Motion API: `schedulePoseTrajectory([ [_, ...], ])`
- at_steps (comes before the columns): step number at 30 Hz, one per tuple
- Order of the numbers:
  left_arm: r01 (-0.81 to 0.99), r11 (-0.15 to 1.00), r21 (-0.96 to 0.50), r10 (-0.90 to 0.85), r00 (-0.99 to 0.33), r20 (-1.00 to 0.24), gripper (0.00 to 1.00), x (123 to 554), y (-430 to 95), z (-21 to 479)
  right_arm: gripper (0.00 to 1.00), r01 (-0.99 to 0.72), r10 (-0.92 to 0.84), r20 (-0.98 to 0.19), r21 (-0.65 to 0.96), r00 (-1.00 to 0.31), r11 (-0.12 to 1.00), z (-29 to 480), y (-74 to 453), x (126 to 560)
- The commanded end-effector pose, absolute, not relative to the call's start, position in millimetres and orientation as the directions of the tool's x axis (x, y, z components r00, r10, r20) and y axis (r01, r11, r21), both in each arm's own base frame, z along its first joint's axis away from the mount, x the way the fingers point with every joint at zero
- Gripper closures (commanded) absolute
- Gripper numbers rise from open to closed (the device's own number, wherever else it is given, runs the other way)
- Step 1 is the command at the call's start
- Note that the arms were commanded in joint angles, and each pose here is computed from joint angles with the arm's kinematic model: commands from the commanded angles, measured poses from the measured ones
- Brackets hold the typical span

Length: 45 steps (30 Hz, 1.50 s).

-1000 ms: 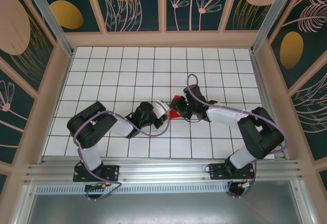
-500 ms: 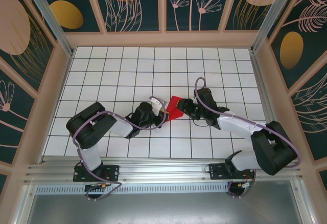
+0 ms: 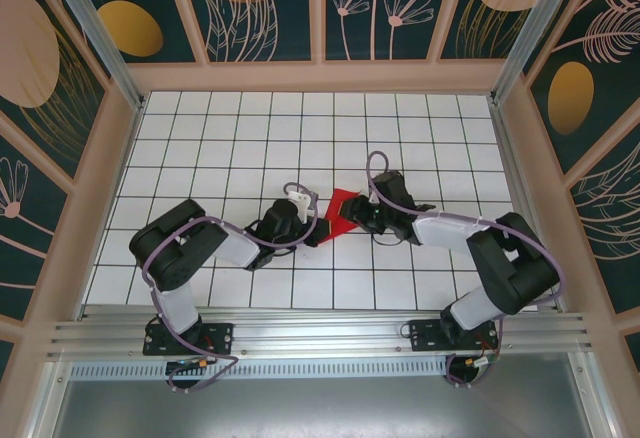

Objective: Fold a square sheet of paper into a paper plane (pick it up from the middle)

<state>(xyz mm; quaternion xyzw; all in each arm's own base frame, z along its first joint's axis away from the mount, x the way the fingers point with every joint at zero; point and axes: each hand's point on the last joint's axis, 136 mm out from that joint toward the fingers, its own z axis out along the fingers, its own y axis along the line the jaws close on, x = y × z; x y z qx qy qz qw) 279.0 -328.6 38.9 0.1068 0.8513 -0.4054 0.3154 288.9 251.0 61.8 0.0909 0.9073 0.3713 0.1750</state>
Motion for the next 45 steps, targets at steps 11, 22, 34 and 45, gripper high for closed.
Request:
schedulePoseTrajectory([
  [11,0.290,0.611,-0.736,-0.158,-0.867,-0.473,0.84,281.6,-326.7,35.0,0.60,-0.012,0.242,-0.258,0.709,-0.935,0.706,55.9,268.1,306.7],
  [22,0.251,0.608,-0.753,-0.165,-0.888,-0.429,0.81,281.0,-326.5,30.2,0.59,0.002,0.219,-0.225,0.693,-0.949,0.721,38.7,269.1,303.9],
  [34,0.233,0.628,-0.742,-0.159,-0.895,-0.416,0.72,281.5,-320.4,24.6,0.58,0.053,0.237,-0.192,0.661,-0.952,0.748,21.4,261.2,298.6],
  [45,0.274,0.603,-0.749,-0.112,-0.901,-0.419,0.80,277.9,-327.8,29.4,0.54,0.086,0.250,-0.172,0.638,-0.953,0.765,13.9,257.5,298.2],
])
